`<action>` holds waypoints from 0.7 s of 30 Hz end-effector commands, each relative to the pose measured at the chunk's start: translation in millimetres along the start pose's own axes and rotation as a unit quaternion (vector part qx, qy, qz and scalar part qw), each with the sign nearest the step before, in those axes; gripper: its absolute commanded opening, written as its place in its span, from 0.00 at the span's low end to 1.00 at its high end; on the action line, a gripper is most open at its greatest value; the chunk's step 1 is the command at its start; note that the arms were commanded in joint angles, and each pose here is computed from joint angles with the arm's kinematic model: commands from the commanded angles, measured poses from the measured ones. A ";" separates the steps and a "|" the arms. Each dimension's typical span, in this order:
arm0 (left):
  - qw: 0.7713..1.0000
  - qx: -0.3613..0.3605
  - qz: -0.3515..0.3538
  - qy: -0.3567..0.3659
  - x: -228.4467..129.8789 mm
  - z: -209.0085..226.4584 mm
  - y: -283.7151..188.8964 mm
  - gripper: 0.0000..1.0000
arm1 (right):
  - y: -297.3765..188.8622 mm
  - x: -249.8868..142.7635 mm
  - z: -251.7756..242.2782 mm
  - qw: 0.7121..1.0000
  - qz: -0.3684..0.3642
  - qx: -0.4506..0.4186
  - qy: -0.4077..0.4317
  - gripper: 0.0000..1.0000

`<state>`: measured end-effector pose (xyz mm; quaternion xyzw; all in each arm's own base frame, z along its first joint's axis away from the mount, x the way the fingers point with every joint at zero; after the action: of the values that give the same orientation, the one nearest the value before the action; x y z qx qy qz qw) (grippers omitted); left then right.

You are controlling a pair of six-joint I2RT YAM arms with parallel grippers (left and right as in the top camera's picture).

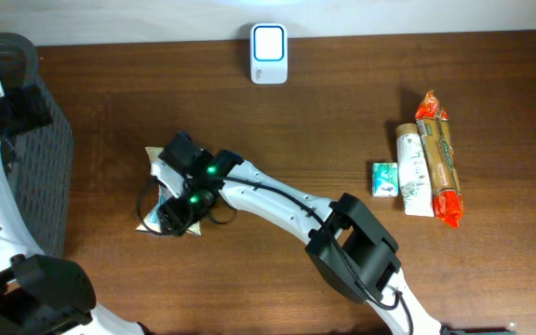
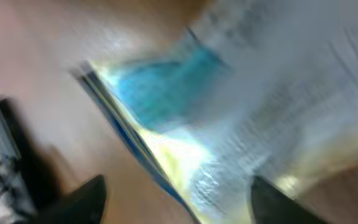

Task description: Scan the item barcode

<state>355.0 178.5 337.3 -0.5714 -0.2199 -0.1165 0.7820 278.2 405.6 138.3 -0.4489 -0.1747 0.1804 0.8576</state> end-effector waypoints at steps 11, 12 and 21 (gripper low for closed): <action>1.000 -0.002 0.001 -0.006 -1.1 1.8 1.5 0.99 | 32.6 -11.8 -31.5 0.995 0.033 -0.073 0.059 0.53; 1.000 -0.002 0.001 -0.006 -1.1 1.8 1.5 0.99 | 34.9 -14.1 -31.7 0.995 0.043 -0.069 0.062 0.53; 1.000 -0.002 0.001 -0.006 -1.1 1.9 1.5 0.99 | 42.5 -19.9 -34.5 0.992 0.049 -0.098 0.065 0.04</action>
<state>355.0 178.5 337.3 -0.5714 -0.2199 -0.1165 0.7820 273.2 397.9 95.4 -0.5223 -0.1169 0.1758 0.8262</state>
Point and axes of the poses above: each gripper's point midway between its finger pads, its own y axis out along the fingers, its own z axis along the line the jaws close on, x = y × z, the point moved 10 cm from there along -y, back along the fingers, and after that the axes turned 15 degrees about y, right-handed, at the moved point
